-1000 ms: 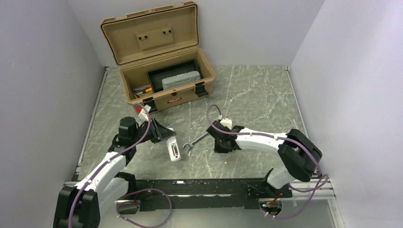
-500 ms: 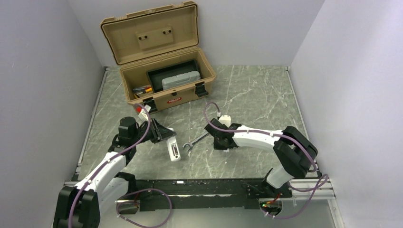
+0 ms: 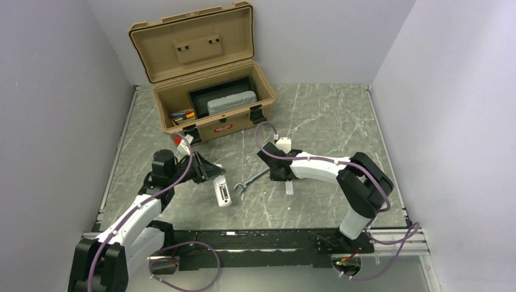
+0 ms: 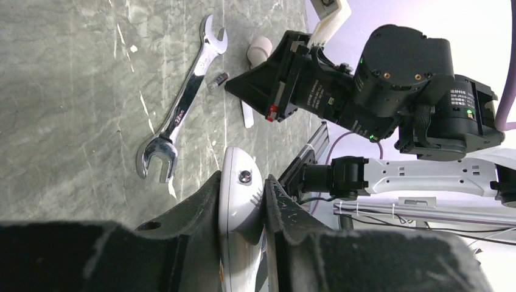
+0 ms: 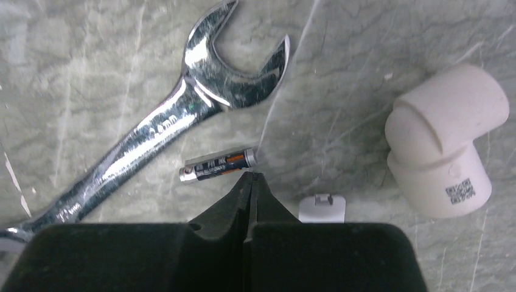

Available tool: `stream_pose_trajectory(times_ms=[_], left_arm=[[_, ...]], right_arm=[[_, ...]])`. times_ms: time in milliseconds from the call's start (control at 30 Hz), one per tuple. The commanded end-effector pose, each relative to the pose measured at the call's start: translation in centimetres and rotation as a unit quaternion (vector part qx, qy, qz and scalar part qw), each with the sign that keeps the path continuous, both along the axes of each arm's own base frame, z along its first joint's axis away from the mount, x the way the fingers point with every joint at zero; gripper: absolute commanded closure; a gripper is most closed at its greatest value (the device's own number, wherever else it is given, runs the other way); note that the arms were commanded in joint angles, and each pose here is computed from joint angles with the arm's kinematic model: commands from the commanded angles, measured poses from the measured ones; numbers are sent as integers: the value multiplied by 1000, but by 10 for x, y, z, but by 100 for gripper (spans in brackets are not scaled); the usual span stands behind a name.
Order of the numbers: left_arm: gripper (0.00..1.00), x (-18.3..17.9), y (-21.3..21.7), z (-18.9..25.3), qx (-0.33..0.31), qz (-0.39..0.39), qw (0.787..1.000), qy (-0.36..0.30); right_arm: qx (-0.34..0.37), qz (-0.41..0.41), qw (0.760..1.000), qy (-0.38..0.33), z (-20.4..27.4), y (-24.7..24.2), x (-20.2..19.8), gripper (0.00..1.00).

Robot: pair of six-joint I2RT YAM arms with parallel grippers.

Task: Load the batteries into the remote control

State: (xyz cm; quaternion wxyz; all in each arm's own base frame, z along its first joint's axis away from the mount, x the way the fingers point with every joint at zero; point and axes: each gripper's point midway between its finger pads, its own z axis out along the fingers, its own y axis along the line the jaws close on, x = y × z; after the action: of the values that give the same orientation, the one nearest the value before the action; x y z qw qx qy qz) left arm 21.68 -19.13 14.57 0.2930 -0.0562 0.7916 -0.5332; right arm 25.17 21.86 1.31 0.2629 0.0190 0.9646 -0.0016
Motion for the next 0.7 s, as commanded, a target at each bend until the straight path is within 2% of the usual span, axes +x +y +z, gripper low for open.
stream_pose_trajectory(times_ms=[0, 200, 533, 667], left_arm=[[100, 1, 0, 11, -4, -7, 1000, -26], [100, 0, 0, 11, -3, -7, 1000, -27], [100, -1, 0, 11, -6, -8, 1000, -27], [100, -1, 0, 12, -6, -9, 1000, -28]], right_arm=[[-31, 3, 999, 7, -16, -10, 8, 100], [-41, 18, 999, -17, -15, -6, 23, 100], [12, 59, 996, -64, 2, 11, 34, 100], [22, 43, 996, -70, 17, 6, 30, 100]])
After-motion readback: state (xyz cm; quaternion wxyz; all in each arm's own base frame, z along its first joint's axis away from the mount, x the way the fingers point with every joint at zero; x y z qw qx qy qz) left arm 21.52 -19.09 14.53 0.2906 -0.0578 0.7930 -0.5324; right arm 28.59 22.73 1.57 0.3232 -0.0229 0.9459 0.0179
